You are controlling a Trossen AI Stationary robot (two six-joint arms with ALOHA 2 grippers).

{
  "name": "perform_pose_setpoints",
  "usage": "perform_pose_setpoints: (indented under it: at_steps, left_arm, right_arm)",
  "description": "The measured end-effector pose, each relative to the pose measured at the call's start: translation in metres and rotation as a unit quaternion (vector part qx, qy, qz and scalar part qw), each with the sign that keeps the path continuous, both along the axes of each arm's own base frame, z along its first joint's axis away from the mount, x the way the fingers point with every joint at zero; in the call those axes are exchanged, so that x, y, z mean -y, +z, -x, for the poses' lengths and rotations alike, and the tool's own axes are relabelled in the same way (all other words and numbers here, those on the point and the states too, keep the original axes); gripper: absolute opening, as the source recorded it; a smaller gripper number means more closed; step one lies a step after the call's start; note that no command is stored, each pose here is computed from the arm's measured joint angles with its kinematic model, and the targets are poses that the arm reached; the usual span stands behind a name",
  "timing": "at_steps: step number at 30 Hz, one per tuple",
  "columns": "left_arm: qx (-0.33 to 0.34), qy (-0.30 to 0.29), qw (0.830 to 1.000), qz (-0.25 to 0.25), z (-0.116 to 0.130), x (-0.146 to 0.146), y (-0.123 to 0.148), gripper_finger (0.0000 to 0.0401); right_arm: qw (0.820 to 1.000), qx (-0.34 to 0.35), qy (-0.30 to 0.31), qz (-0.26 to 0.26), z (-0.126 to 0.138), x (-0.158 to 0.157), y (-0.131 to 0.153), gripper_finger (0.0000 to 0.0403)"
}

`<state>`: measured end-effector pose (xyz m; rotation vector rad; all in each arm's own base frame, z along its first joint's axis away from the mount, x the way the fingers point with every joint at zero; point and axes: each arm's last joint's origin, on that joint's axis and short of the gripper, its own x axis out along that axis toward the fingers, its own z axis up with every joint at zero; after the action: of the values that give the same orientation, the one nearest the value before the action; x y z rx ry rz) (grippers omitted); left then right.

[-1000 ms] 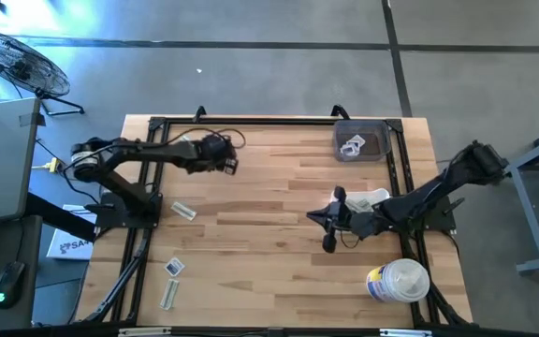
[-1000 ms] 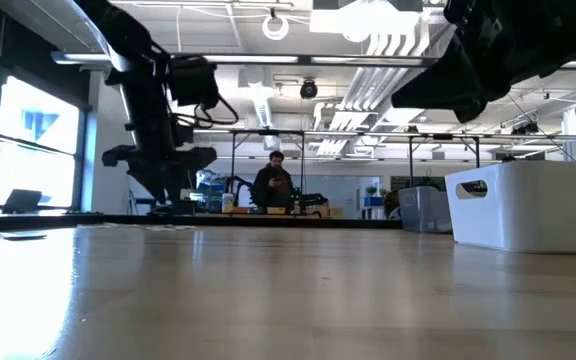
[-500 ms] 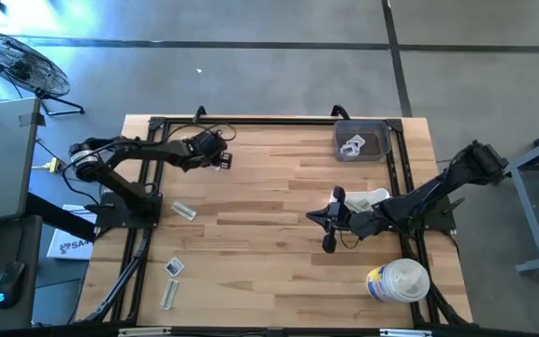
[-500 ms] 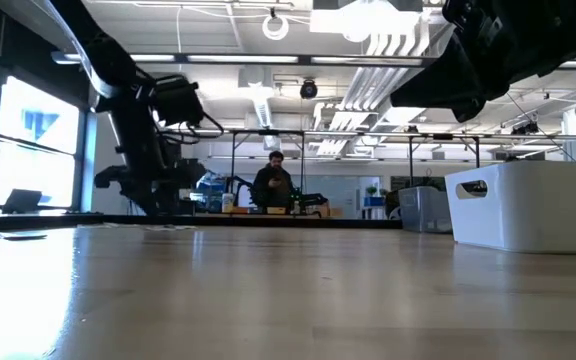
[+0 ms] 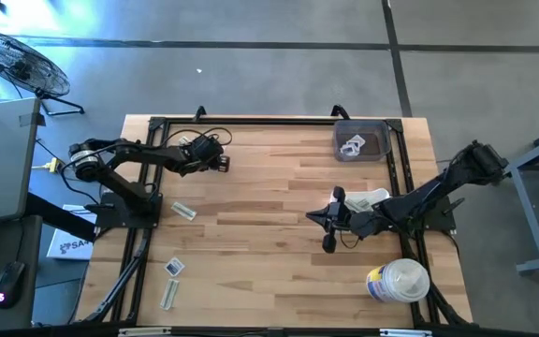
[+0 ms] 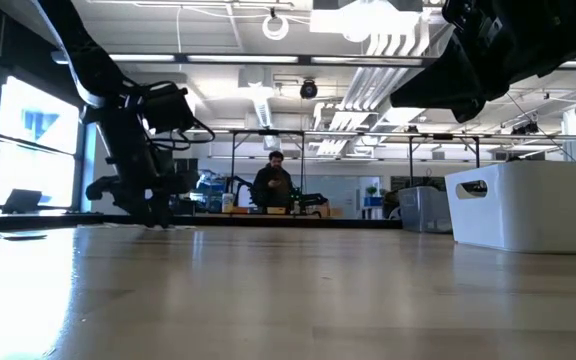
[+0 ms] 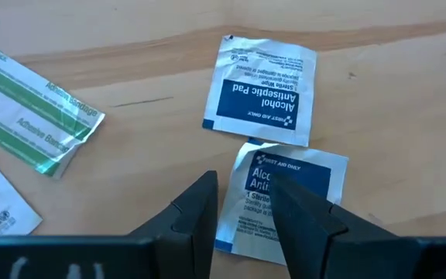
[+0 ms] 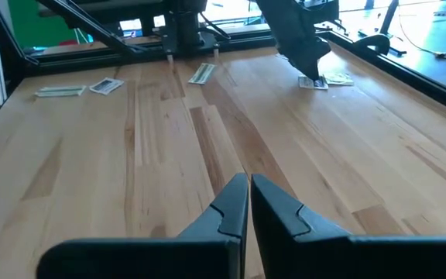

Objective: Pick & Place First Aid Supplies
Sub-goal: Put the alcohol pad into the black bin

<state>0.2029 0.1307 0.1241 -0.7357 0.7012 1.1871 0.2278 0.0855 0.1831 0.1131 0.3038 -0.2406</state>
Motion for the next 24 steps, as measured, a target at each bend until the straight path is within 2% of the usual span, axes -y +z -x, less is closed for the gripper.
perform_pose_setpoints:
  at_steps: [10,19,24]
  left_arm:
    - [0.014,-0.019,0.999,0.028,-0.012,0.028,-0.002,0.0117]
    - [0.036,-0.092,0.994,0.051,-0.034,0.054,0.008,0.0117]
    - [0.024,-0.1,0.994,0.028,-0.035,0.058,0.009,0.0117]
  right_arm:
    - [1.0,-0.006,0.0,0.003,0.0,0.0,-0.001,0.0012]
    - [1.0,-0.005,0.0,0.002,0.0,0.0,-0.001,0.0012]
    - [1.0,-0.005,0.001,0.002,0.0,0.0,-0.001,0.0012]
